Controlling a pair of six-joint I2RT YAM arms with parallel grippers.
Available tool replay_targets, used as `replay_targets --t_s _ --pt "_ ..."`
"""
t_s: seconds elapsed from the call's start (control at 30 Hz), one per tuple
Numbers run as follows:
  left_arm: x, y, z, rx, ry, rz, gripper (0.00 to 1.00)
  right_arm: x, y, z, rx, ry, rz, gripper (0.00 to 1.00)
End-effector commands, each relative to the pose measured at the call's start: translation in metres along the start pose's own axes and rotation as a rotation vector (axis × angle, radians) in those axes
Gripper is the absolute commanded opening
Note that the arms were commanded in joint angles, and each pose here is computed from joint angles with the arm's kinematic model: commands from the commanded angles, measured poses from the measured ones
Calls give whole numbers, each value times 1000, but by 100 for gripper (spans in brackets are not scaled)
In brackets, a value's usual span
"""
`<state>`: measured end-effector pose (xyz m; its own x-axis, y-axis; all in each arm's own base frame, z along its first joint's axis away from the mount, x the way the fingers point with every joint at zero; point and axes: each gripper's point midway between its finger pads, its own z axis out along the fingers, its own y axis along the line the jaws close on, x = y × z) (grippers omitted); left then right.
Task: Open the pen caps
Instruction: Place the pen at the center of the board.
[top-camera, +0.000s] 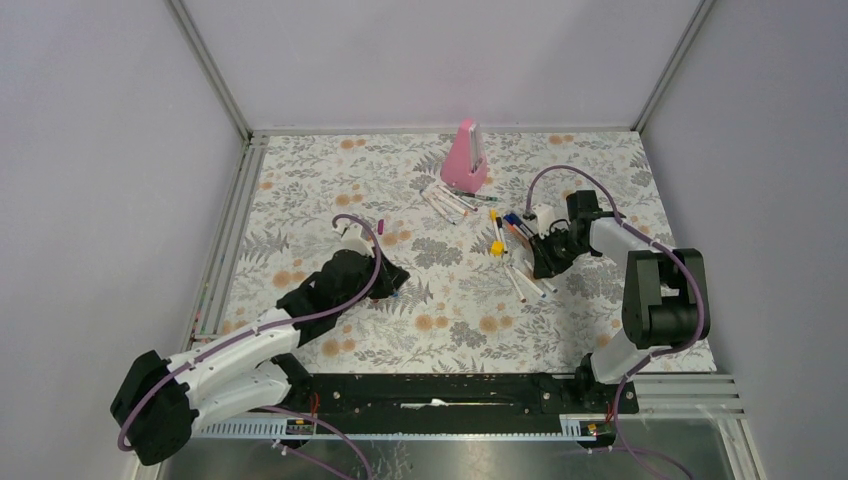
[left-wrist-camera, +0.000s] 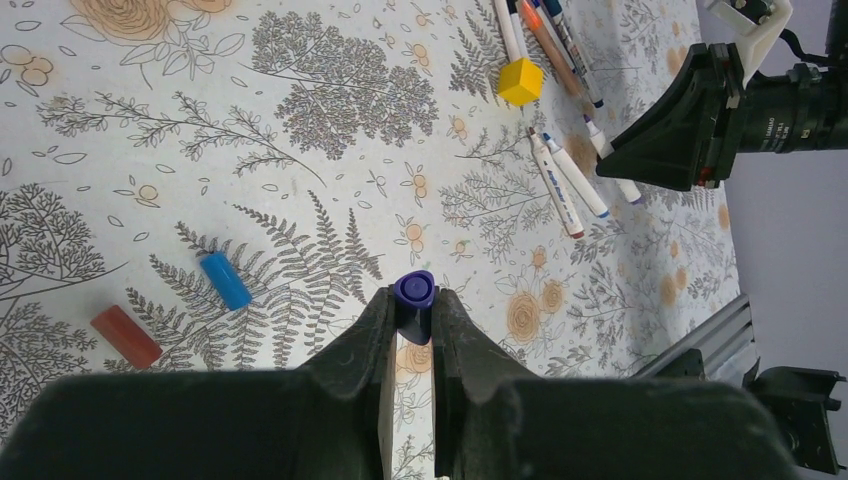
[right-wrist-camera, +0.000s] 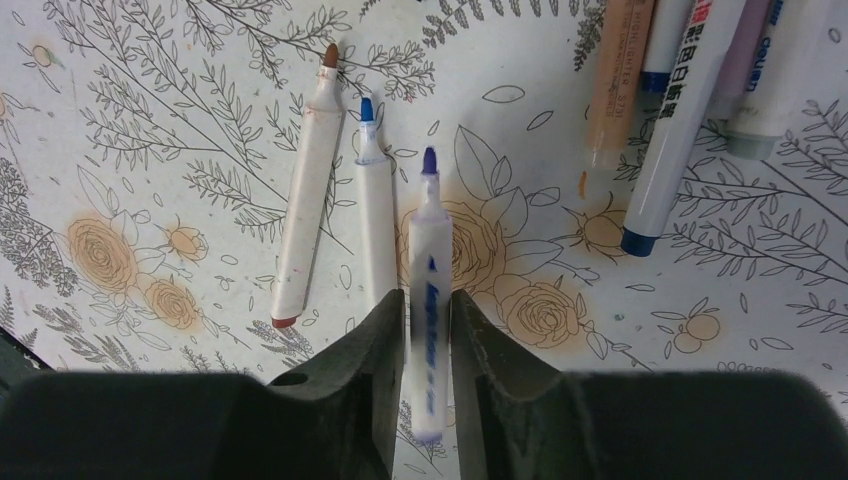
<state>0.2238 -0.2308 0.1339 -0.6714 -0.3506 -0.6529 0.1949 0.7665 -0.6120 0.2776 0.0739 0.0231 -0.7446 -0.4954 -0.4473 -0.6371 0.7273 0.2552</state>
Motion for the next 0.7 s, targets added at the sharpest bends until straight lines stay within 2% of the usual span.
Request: replay_targets --t_s 0.0,0.17,0.37,0.67 --pt "-7 1 6 -17 -40 22 0 -1 -6 0 15 12 6 31" --pt "1 4 13 -43 -20 41 0 2 -5 3 1 27 18 38" --pt "8 4 23 -83 1 84 1 -3 -3 -1 -2 13 19 39" --pt "24 29 50 -270 76 172 4 -10 1 -8 -7 -26 10 41"
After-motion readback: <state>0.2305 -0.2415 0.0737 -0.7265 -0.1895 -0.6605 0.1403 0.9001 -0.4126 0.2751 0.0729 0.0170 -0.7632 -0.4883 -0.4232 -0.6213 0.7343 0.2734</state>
